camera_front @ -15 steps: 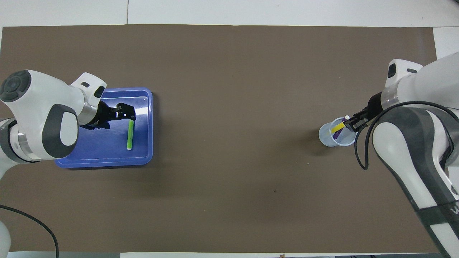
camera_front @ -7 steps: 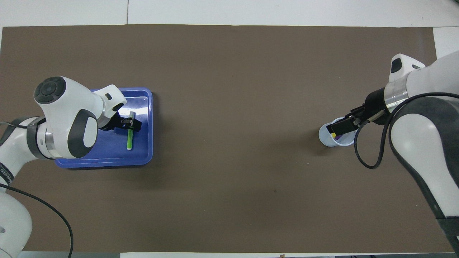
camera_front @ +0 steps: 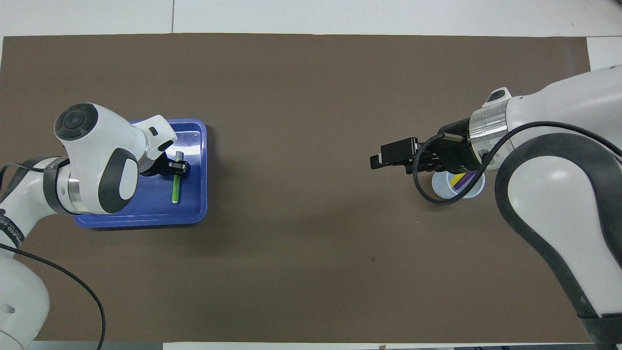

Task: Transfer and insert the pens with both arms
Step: 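Grasp the green pen with the left gripper while the right gripper returns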

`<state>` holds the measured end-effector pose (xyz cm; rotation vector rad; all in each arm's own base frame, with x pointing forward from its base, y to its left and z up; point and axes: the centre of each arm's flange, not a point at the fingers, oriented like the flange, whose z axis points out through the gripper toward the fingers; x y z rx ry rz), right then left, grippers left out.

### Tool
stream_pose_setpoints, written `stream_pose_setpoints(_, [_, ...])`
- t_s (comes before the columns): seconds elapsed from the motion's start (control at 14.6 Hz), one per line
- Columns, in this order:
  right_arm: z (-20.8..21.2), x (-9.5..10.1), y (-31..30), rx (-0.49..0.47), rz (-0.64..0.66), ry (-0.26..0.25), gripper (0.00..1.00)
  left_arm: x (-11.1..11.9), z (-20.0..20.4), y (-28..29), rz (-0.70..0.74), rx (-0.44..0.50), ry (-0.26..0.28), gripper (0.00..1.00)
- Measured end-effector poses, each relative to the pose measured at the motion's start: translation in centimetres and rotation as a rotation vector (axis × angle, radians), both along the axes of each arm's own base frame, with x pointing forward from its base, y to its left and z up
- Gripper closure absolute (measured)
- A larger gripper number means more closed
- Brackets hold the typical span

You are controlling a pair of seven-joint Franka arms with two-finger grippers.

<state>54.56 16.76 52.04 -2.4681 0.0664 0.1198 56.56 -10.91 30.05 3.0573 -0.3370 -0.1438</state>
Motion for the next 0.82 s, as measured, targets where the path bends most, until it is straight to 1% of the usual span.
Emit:
stream_pose_setpoints(0.07, [-0.2,0.0,0.4,0.030,-0.034,0.018,0.00,0.0,0.0,0.0,0.000,0.000,0.000,0.47])
stream_pose_setpoints(0.14, [-0.5,-0.1,0.7,0.060,-0.069,0.035,0.00,0.1,0.1,0.1,0.001,0.000,-0.002,0.56])
stream_pose_setpoints(0.21, [-0.8,-0.1,1.1,0.078,-0.100,0.049,0.00,0.1,0.1,0.1,0.002,0.000,-0.003,0.68])
stream_pose_setpoints(0.27, [-1.0,-0.2,1.6,0.084,-0.125,0.062,0.00,0.2,0.3,0.1,0.001,0.000,-0.005,0.83])
stream_pose_setpoints(0.48, [-0.9,-0.8,3.0,0.086,-0.144,0.079,0.00,0.2,0.3,0.1,0.000,0.000,-0.005,0.83])
stream_pose_setpoints(0.62, [-0.9,-1.0,3.4,0.119,-0.167,0.094,0.00,0.4,0.5,0.1,0.001,-0.001,-0.004,0.83])
stream_pose_setpoints(0.69, [-1.0,-1.0,3.4,0.137,-0.178,0.102,0.00,0.6,0.8,0.1,0.002,0.000,0.004,0.83])
stream_pose_setpoints(0.82, [-1.1,-1.0,3.3,0.151,-0.197,0.101,0.00,1.2,2.1,0.2,0.004,0.000,0.027,0.83])
